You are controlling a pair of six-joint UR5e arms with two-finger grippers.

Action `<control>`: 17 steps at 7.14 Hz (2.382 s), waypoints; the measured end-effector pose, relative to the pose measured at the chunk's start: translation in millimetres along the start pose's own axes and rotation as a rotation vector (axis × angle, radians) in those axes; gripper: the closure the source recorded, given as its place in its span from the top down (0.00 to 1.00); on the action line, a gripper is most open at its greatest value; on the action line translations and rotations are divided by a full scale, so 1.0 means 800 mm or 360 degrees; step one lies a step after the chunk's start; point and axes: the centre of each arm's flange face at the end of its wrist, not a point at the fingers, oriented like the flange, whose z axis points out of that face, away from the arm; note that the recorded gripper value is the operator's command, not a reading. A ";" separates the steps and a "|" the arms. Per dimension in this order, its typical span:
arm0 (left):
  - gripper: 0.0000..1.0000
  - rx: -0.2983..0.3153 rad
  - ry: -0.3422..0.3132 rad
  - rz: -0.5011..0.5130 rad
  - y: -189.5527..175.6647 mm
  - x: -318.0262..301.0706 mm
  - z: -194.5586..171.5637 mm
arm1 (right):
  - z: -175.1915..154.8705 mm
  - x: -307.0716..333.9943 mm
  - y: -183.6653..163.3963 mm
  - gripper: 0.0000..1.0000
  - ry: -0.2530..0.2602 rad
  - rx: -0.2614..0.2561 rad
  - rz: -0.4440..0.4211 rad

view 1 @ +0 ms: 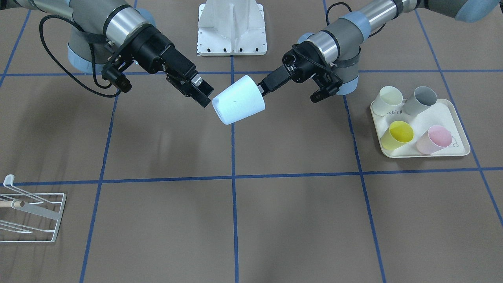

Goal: Transfer IKEA cup to right arm and place on rack

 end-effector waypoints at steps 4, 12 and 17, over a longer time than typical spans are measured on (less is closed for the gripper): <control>0.00 0.0021 0.0016 -0.0022 0.017 -0.012 0.012 | 0.002 0.000 0.000 1.00 -0.0001 0.0003 0.0000; 0.00 0.0010 0.0001 -0.0014 0.044 -0.019 0.029 | 0.005 0.003 -0.004 1.00 0.0000 0.0027 0.0000; 0.99 0.0011 -0.0024 -0.0019 0.051 -0.023 0.033 | 0.005 0.002 -0.005 0.00 -0.0006 0.0030 -0.0001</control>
